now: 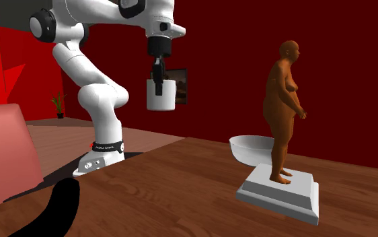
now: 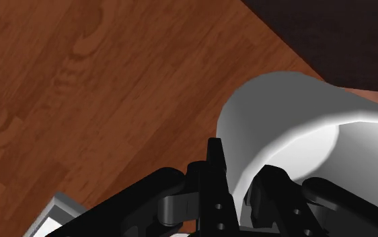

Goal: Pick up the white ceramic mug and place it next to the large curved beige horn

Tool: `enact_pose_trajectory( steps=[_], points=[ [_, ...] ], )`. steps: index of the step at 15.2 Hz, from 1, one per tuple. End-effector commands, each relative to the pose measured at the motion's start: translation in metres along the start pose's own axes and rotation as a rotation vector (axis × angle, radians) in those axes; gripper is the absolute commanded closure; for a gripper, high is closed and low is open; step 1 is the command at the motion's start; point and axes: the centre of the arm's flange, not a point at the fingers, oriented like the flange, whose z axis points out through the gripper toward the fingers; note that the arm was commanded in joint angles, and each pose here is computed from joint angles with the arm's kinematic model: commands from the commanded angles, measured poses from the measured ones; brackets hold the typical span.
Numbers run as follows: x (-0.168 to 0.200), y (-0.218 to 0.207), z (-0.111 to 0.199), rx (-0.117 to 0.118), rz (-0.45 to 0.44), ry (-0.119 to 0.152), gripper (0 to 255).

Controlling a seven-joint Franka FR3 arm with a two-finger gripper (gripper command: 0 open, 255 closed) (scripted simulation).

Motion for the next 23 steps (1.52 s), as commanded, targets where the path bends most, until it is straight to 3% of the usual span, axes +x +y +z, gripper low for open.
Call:
enact_pose_trajectory(
  steps=[1,10,23],
  points=[
    [-0.014,0.023,0.001,0.0,-0.001,0.0,255],
    [-0.08,0.112,0.002,0.0,-0.001,0.0,255],
    [-0.078,0.113,0.07,0.0,-0.001,0.0,255]
  ],
)
